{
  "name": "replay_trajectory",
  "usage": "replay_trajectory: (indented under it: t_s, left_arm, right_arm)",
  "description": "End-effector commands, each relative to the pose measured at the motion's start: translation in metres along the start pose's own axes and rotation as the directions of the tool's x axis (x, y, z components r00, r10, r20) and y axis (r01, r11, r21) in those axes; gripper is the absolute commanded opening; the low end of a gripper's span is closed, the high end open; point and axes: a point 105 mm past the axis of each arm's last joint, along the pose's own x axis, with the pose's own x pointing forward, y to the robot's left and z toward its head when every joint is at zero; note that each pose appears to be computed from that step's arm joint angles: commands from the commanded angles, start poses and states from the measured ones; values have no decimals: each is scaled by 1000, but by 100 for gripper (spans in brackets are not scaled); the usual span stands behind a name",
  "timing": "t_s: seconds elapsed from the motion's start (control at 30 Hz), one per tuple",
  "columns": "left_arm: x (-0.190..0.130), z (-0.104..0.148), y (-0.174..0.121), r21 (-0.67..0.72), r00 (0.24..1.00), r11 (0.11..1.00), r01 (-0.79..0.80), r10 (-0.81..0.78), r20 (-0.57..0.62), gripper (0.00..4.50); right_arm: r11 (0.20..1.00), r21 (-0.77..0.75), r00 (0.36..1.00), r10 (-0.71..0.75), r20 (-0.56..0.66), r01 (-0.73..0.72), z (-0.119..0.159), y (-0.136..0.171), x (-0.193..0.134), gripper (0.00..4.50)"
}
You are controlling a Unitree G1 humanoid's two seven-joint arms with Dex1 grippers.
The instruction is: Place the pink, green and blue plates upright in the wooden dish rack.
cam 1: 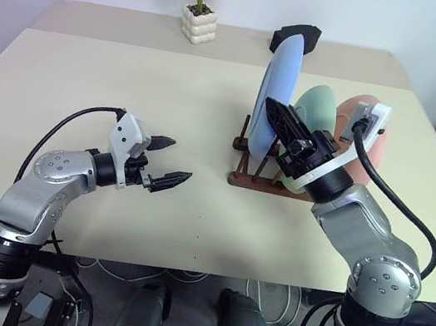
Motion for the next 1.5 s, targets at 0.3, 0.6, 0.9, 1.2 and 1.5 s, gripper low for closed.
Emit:
replay_trajectory:
  t_s: [0.3, 0.6, 0.9, 1.2, 1.5]
  left_arm:
    - [-3, 13, 0, 43, 999, 999, -5, 3, 42, 450]
    - [-2, 13, -1, 41, 999, 999, -5, 3, 42, 450]
    - [-2, 13, -1, 40, 999, 999, -5, 4, 42, 450]
    - [-1, 13, 0, 39, 999, 999, -5, 3, 46, 450]
    - [0, 9, 4, 41, 998, 998, -39, 36, 52, 450]
  right_arm:
    - [999, 51, 999, 13, 33, -15, 7, 3, -4, 202]
    - [999, 36, 999, 7, 34, -8, 9, 1, -5, 446]
    - [994, -107, 998, 40, 43, -36, 20, 8, -4, 446]
    - [850, -502, 987, 142, -78, -162, 38, 24, -9, 446]
    - [674, -729, 993, 89, -76, -116, 96, -12, -75, 446]
